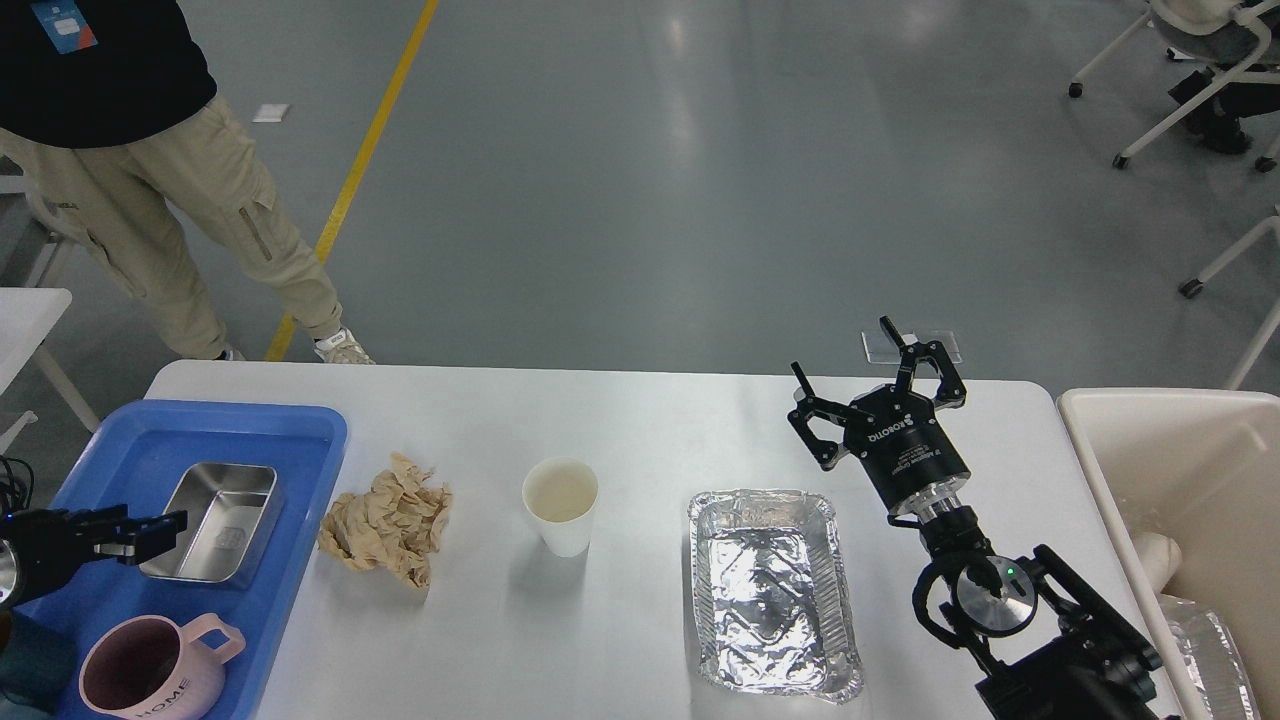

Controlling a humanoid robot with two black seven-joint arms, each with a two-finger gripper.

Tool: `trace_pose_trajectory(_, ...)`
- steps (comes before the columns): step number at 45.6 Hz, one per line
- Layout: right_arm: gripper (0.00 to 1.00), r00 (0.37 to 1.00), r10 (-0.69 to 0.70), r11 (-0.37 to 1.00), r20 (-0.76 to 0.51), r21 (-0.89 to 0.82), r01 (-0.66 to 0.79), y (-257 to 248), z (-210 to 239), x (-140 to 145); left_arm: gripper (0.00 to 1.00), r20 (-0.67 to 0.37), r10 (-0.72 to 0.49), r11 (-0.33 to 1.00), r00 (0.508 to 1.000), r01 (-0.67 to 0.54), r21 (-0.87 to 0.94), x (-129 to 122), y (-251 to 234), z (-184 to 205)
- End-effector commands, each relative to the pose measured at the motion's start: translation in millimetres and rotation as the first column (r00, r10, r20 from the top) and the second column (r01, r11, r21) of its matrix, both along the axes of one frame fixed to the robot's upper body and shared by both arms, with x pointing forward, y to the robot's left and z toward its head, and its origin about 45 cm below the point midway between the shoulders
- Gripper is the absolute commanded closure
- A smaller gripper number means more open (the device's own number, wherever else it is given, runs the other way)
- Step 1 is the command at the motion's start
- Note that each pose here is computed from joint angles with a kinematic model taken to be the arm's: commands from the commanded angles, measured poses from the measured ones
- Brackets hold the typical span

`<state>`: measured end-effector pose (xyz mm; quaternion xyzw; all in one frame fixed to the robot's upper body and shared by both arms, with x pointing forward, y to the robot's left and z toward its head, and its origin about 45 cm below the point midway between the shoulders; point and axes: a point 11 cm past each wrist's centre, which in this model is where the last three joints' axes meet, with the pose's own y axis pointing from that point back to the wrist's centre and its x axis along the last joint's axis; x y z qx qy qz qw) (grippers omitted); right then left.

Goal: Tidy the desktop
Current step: 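Open the left gripper and withdraw it from the steel tray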

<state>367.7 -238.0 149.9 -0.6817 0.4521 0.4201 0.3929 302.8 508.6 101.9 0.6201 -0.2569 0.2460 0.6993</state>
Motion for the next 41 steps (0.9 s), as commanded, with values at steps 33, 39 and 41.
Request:
trace_pose_trajectory(33,0.00,1.000,0.016,1.000,-0.015,-0.009,-0.017,4,-5,-2,0.10,0.155,0.659,0.546,0.736,-0.326,-0.771,74,-37,76)
trace_pose_trajectory(39,0.00,1.000,0.015,1.000,-0.021,-0.015,-0.016,4,-6,-2,0.09,0.093,0.695,0.458,0.713,-0.340,-0.821,77,-46,71)
trace_pose_trajectory(41,0.00,1.000,0.013,1.000,-0.023,-0.014,-0.013,3,-6,-2,0.08,0.073,0.705,0.426,0.705,-0.340,-0.838,78,-50,70)
